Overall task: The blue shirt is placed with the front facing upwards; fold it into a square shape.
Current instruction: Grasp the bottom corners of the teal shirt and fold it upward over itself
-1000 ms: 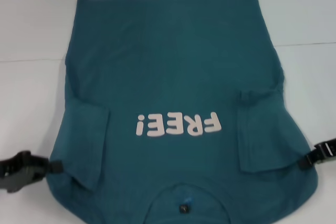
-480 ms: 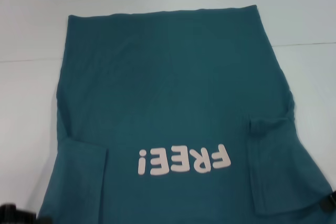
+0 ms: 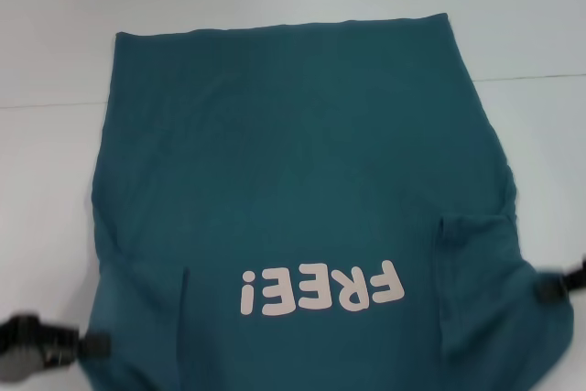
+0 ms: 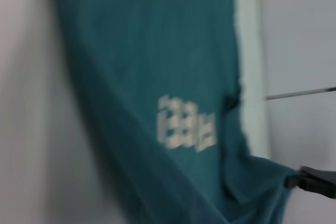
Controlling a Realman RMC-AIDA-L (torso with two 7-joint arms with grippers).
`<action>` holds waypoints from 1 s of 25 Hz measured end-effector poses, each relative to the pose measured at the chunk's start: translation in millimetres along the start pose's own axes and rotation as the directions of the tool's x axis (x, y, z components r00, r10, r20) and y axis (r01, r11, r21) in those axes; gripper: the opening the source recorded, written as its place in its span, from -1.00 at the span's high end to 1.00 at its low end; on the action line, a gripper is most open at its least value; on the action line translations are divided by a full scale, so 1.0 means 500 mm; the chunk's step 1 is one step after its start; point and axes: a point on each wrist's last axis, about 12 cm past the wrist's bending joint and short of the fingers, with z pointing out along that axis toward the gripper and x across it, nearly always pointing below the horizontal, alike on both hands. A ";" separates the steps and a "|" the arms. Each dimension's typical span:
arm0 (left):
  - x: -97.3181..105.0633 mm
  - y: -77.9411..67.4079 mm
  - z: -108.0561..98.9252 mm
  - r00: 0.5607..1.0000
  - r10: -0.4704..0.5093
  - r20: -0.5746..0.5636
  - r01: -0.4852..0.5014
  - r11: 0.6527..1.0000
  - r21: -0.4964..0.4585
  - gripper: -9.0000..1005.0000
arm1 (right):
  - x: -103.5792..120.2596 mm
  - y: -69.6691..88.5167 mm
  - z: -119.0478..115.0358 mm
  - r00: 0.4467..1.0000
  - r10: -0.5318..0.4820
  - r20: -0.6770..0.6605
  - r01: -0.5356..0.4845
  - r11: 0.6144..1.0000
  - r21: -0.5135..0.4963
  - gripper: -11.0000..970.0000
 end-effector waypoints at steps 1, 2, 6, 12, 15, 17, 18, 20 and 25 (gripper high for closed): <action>-0.012 -0.009 0.000 1.000 0.010 0.004 -0.010 1.000 0.016 0.92 | -0.008 0.000 -0.010 0.999 0.001 0.039 0.000 1.000 -0.010 0.90; -0.026 -0.018 0.001 1.000 0.014 0.008 -0.015 0.999 0.030 0.92 | -0.016 -0.001 -0.020 0.997 0.011 0.078 -0.010 1.000 -0.013 0.90; -0.088 -0.052 -0.002 0.999 0.011 0.047 -0.013 0.999 0.040 0.92 | -0.041 -0.018 -0.055 0.970 0.078 0.232 -0.081 0.997 0.000 0.90; -0.175 -0.082 -0.005 0.985 0.013 0.173 -0.008 0.999 -0.033 0.92 | -0.071 -0.038 -0.087 0.893 0.156 0.423 -0.173 0.985 0.002 0.90; -0.209 -0.089 -0.008 0.970 0.020 0.243 -0.003 0.997 -0.072 0.92 | -0.086 -0.042 -0.097 0.855 0.171 0.490 -0.195 0.981 -0.003 0.90; -0.230 -0.094 -0.005 0.961 0.034 0.276 -0.006 0.995 -0.100 0.92 | -0.096 -0.044 -0.098 0.835 0.178 0.520 -0.207 0.978 -0.001 0.90; -0.236 -0.095 -0.003 0.958 0.037 0.285 -0.006 0.994 -0.109 0.92 | -0.101 -0.045 -0.094 0.830 0.182 0.528 -0.212 0.977 -0.002 0.90; -0.248 -0.094 0.006 0.951 0.046 0.306 -0.006 0.991 -0.130 0.92 | -0.110 -0.045 -0.081 0.819 0.191 0.541 -0.222 0.975 -0.008 0.90; -0.266 -0.083 0.045 0.944 0.089 0.318 -0.017 0.975 -0.221 0.92 | -0.128 -0.059 -0.039 0.807 0.206 0.553 -0.257 0.966 0.015 0.90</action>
